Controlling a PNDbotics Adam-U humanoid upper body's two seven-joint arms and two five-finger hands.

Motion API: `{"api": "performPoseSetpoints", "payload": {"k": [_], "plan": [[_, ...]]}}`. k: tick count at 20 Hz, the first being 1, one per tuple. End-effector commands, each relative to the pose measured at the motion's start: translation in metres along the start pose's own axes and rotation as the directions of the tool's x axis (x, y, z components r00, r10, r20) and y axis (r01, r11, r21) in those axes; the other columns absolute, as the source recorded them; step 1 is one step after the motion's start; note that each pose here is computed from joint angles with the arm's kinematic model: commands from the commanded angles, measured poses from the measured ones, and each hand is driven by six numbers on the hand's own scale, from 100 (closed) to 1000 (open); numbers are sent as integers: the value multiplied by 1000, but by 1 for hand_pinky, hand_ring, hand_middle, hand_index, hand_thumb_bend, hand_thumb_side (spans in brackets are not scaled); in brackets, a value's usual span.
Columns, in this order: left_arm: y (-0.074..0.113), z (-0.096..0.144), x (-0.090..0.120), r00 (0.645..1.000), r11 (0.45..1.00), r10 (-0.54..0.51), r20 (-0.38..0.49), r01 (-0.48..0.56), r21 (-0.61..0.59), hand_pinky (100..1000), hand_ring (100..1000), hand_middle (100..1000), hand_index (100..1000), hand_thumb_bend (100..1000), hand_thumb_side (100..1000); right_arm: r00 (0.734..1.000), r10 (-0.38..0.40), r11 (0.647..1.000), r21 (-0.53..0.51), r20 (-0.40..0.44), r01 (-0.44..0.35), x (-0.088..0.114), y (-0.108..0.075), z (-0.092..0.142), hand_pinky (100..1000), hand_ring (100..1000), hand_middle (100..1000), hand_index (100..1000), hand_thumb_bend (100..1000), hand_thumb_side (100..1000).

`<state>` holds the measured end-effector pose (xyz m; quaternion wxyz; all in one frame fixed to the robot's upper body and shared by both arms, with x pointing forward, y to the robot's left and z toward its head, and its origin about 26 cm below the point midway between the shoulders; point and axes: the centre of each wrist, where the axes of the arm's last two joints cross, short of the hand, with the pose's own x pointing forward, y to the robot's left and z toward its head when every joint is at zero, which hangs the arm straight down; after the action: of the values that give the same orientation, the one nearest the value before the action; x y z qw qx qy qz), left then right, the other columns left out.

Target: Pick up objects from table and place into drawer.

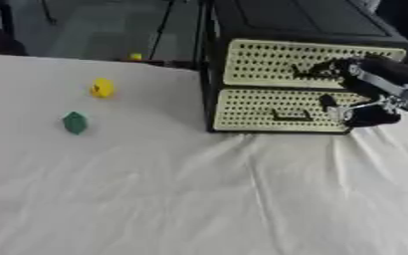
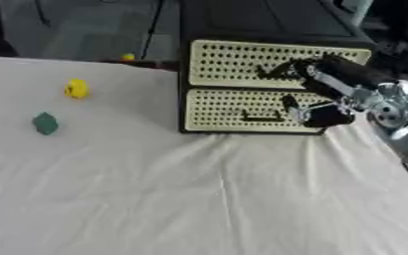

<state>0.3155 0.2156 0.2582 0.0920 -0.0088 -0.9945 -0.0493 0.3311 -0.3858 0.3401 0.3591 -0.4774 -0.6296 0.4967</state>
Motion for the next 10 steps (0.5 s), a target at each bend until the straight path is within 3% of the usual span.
{"api": "performPoseSetpoints", "payload": {"k": [1,6,10], "plan": [[-2,-6,4,1000,1000,7,30,-7,-3,509,707,844,905,199,946,999,34,999,-7,-19,-34,-6,-13,4,100,100,100,862,100,138],[-2,-6,4,1000,1000,8,28,-8,-1,509,708,845,904,197,947,999,37,999,11,-4,-37,-2,-13,4,100,100,100,789,100,133],[-2,-6,4,1000,1000,7,27,-7,0,508,708,845,904,197,948,999,43,999,32,-12,-43,-2,-12,4,100,100,100,782,100,127]]}}
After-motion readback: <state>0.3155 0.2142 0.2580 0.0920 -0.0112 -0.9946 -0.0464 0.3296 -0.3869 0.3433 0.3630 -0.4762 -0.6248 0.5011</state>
